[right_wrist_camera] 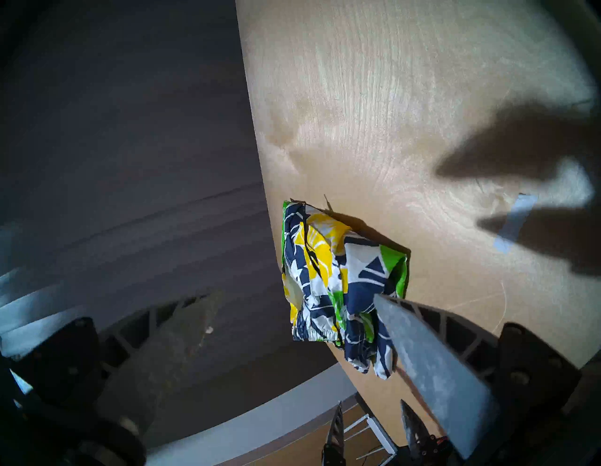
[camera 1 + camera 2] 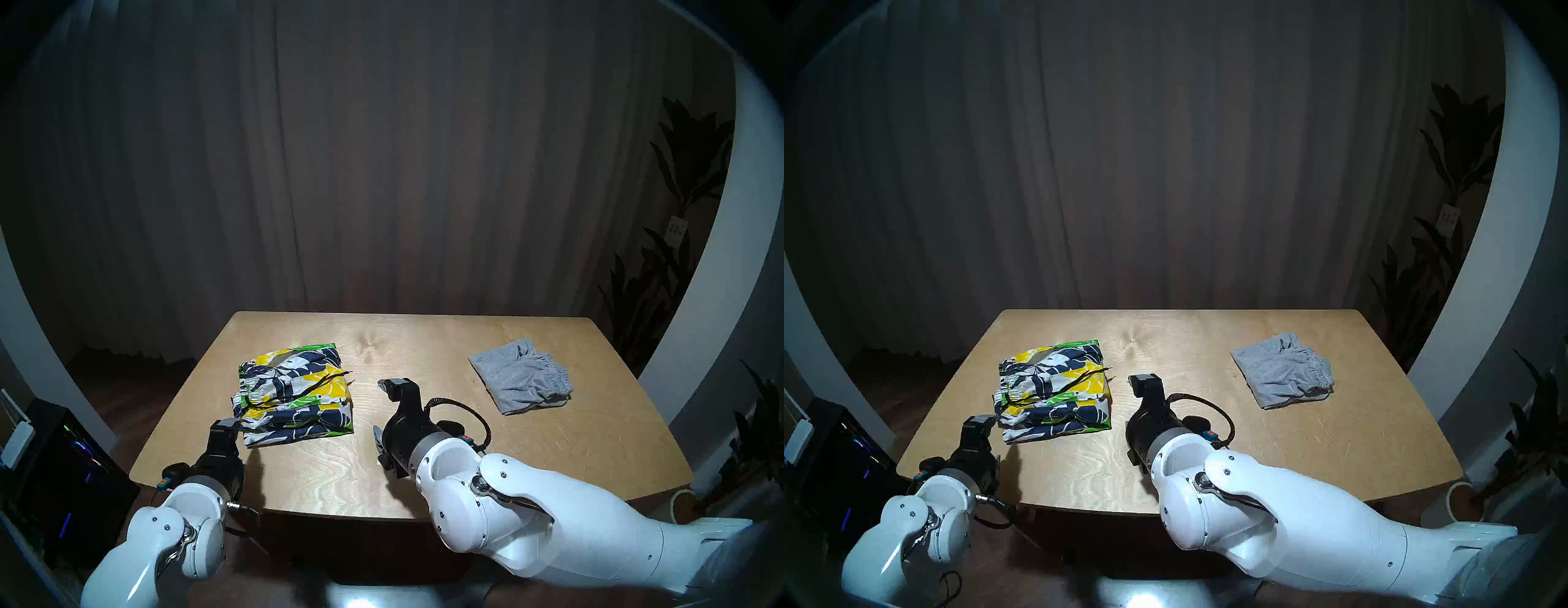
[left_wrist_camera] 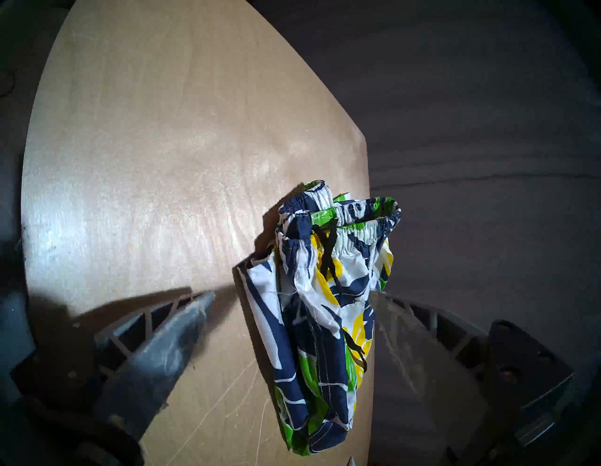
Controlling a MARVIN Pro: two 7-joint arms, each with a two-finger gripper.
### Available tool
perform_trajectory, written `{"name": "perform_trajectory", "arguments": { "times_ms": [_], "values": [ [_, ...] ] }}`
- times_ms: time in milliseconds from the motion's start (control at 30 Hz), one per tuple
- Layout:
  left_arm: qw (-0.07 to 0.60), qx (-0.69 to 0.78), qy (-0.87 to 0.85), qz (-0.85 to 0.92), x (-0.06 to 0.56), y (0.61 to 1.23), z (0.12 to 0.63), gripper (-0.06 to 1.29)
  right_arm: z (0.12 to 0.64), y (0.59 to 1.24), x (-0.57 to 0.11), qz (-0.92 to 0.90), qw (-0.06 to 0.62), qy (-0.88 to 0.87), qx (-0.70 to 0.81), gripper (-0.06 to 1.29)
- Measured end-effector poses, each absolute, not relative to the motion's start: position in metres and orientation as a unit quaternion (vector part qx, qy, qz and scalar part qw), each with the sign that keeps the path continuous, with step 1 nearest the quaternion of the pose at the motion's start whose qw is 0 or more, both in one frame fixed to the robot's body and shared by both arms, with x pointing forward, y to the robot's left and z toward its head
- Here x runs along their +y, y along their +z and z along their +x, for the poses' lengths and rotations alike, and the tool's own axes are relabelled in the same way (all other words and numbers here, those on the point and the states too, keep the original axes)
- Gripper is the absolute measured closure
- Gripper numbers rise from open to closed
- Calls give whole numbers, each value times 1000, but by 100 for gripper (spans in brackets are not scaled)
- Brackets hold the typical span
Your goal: Fold pants twice and stack them
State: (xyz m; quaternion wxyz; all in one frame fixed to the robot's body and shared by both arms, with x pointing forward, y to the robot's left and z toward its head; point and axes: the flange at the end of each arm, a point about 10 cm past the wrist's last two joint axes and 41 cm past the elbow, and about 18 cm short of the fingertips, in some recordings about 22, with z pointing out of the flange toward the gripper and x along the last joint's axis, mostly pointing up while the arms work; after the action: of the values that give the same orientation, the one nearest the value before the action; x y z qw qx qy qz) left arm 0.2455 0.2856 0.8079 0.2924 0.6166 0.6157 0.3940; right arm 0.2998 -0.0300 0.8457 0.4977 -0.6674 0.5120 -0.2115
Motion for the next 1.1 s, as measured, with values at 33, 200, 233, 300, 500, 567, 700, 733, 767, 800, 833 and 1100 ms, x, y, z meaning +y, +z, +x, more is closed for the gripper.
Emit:
{"name": "perform_trajectory", "arguments": {
  "times_ms": [33, 200, 233, 300, 500, 567, 700, 733, 767, 800, 833, 1100],
  "values": [
    [292, 616, 392, 617, 286, 808, 247, 3, 302, 842, -29, -671, 494, -212, 511, 1],
    [294, 618, 382, 622, 286, 807, 252, 3, 316, 824, -19, -688, 481, -214, 499, 1],
    [294, 618, 380, 623, 286, 806, 253, 3, 318, 821, -17, -690, 479, -214, 498, 1],
    [295, 618, 377, 624, 287, 806, 255, 3, 322, 818, -12, -694, 479, -214, 493, 1],
    [301, 614, 373, 627, 285, 804, 259, 3, 325, 814, 5, -701, 485, -208, 480, 1],
    [303, 612, 371, 629, 284, 803, 260, 3, 325, 813, 9, -703, 487, -206, 476, 1],
    [302, 609, 369, 634, 282, 795, 263, 3, 325, 809, 17, -705, 487, -204, 474, 1],
    [302, 608, 370, 634, 282, 794, 264, 3, 325, 808, 19, -705, 486, -204, 474, 1],
    [302, 607, 372, 634, 282, 794, 265, 3, 326, 806, 21, -705, 486, -203, 474, 1],
    [303, 607, 373, 634, 282, 793, 266, 3, 326, 805, 21, -706, 485, -203, 475, 1],
    [303, 606, 374, 634, 282, 793, 267, 3, 326, 805, 22, -706, 485, -203, 475, 1],
    [306, 602, 385, 629, 282, 789, 276, 3, 328, 798, 31, -702, 480, -204, 484, 1]
  ]
}}
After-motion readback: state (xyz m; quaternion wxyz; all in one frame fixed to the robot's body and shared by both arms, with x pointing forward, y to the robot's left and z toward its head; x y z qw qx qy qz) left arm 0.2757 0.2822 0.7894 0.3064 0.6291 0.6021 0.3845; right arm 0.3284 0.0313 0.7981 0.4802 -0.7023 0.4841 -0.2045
